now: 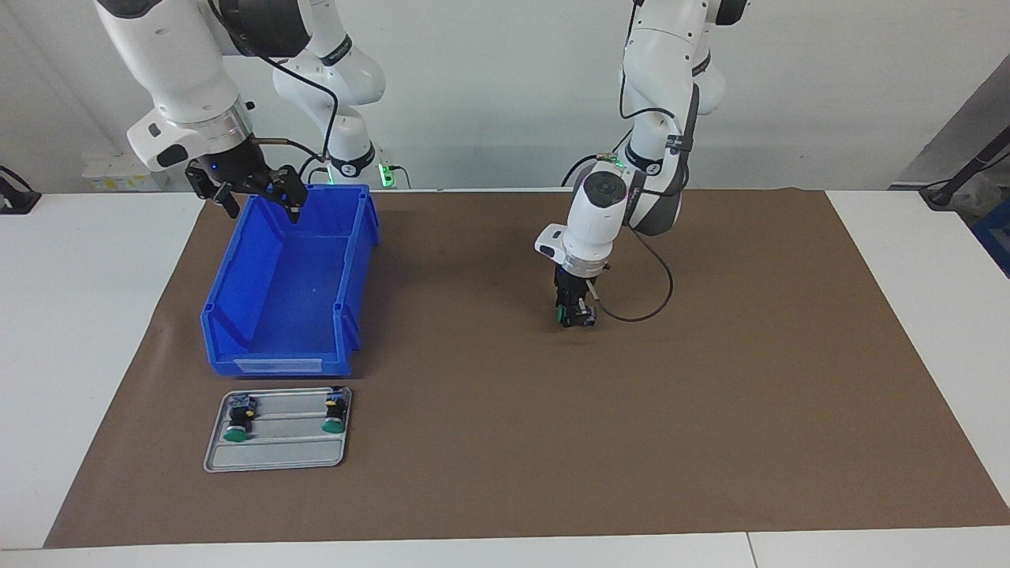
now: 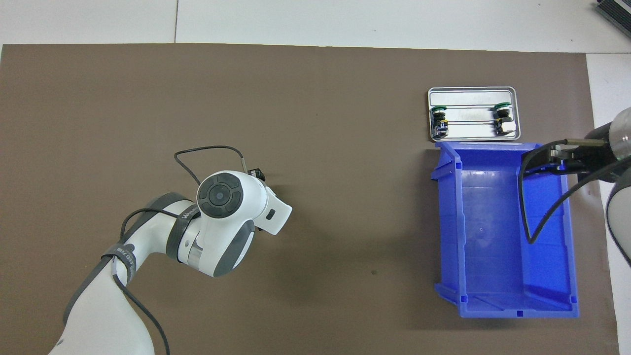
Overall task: Place and press button with both arms
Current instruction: 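Move the left gripper over to the green button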
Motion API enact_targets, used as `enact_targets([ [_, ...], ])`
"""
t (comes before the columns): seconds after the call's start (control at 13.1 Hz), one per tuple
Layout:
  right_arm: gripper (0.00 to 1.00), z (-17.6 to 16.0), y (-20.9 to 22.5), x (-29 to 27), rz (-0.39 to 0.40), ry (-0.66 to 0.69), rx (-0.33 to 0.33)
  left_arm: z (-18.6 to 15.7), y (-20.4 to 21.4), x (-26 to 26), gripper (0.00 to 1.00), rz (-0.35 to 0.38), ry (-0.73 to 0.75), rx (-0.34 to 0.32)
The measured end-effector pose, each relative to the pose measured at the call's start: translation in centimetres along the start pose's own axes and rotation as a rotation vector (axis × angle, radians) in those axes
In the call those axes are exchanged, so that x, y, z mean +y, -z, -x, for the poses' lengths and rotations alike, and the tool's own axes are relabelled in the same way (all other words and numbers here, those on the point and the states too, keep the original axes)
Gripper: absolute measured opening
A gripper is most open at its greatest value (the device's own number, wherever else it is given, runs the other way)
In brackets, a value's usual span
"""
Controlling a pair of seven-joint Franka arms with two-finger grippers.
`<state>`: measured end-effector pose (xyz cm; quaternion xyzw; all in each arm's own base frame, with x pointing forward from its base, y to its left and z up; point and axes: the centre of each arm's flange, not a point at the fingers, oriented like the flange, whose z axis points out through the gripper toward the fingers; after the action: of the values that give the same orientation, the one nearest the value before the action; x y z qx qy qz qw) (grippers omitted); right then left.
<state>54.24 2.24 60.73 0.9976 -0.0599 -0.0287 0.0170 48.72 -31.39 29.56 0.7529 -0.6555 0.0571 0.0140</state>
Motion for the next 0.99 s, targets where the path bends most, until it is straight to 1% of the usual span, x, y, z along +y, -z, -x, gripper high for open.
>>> enact_targets([
  [0.08,1.00,0.0,0.0,0.0,0.000,0.000,0.000,0.1,0.0,0.0,0.46,0.000,-0.005,-0.001],
  [0.15,1.00,0.0,0.0,0.0,0.000,0.000,0.000,0.1,0.0,-0.1,0.46,0.000,-0.010,-0.001],
  [0.23,1.00,0.0,0.0,0.0,0.000,0.000,0.000,0.2,0.0,-0.2,0.40,-0.003,-0.013,0.001],
  [0.84,1.00,0.0,0.0,0.0,0.000,0.000,0.001,1.3,0.3,-1.4,0.39,-0.016,0.013,0.001],
  [0.99,1.00,0.0,0.0,0.0,0.000,0.000,0.001,1.5,1.0,-2.5,0.39,-0.026,0.047,0.027],
])
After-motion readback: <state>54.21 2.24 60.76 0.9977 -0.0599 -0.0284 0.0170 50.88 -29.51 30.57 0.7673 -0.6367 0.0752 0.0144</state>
